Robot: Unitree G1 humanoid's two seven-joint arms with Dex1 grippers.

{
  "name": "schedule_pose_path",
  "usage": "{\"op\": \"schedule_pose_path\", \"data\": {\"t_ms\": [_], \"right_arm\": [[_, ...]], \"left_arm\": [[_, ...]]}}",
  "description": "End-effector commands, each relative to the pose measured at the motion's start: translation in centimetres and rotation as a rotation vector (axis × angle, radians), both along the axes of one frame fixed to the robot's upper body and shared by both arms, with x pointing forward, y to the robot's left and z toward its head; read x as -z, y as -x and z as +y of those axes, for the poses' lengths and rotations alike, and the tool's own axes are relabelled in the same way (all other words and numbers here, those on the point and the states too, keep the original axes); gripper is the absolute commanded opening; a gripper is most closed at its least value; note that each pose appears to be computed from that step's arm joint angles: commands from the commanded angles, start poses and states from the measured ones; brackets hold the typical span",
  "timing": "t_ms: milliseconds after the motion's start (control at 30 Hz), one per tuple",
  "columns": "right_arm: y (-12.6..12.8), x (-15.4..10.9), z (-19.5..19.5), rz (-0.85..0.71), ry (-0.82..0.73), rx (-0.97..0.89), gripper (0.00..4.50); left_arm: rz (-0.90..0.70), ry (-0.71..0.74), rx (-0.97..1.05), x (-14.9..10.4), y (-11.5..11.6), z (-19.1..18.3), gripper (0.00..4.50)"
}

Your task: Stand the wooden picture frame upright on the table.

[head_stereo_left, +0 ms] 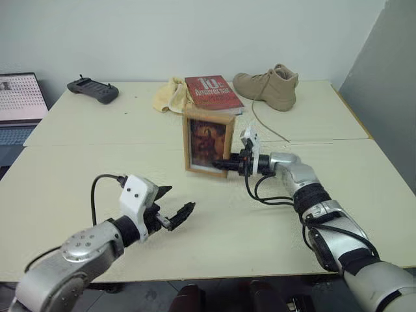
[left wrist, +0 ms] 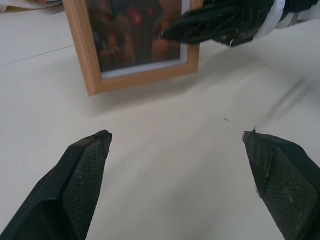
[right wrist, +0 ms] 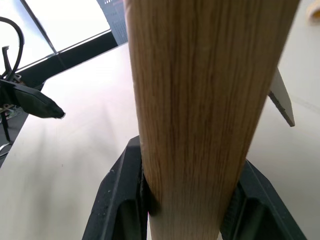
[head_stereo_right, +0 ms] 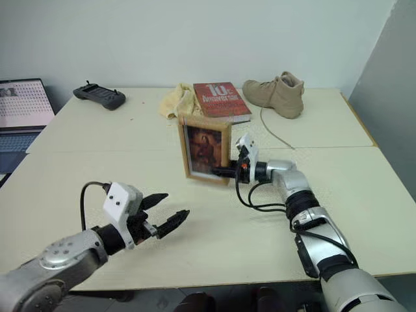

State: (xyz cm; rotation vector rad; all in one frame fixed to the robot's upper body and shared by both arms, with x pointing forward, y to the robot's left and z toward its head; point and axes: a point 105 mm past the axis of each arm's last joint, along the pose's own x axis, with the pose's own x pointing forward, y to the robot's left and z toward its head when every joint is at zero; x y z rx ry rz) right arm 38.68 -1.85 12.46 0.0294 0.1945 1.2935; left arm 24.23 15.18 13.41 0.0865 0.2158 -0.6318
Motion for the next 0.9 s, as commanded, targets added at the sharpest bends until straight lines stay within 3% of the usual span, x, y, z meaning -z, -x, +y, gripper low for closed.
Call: {"op": "schedule_pose_path", "data": {"t_ms": [33,300,333,533,667,767,900], "right_arm": [[-0.5,0.5,-0.1,-0.068,0.001,0.05,1.32],[0.2,3.1,-1.0,-0.044,0.031,0.063,1.32],[0.2,3.3,-1.1,-0.043,0.033,0.07,2.04],[-0.4,3.4,-3.7,-0.094,0.09,0.143,3.48],[-0.2,2.9,-8.3,-0.14,0.156,0.21,4.45],[0.6,1.4,-10.7,-0.183,0.181,0.237,4.49],[3.7,-3.3,-11.6,-0.203,0.155,0.172,4.49]], "left_arm": [[-0.084,-0.021,0.015,-0.7,0.3,-0.4,4.5],[-0.08,-0.019,0.014,0.1,-0.5,0.0,4.5],[-0.081,-0.016,0.014,0.0,-0.7,0.0,4.5],[-0.09,-0.03,0.028,-0.2,-2.2,0.8,4.5],[-0.093,-0.057,0.018,-1.0,-3.6,2.4,4.5],[-0.077,-0.056,0.002,-1.8,-4.3,3.9,4.5],[-0.03,-0.04,-0.006,-3.6,-5.4,6.8,4.5]]}}
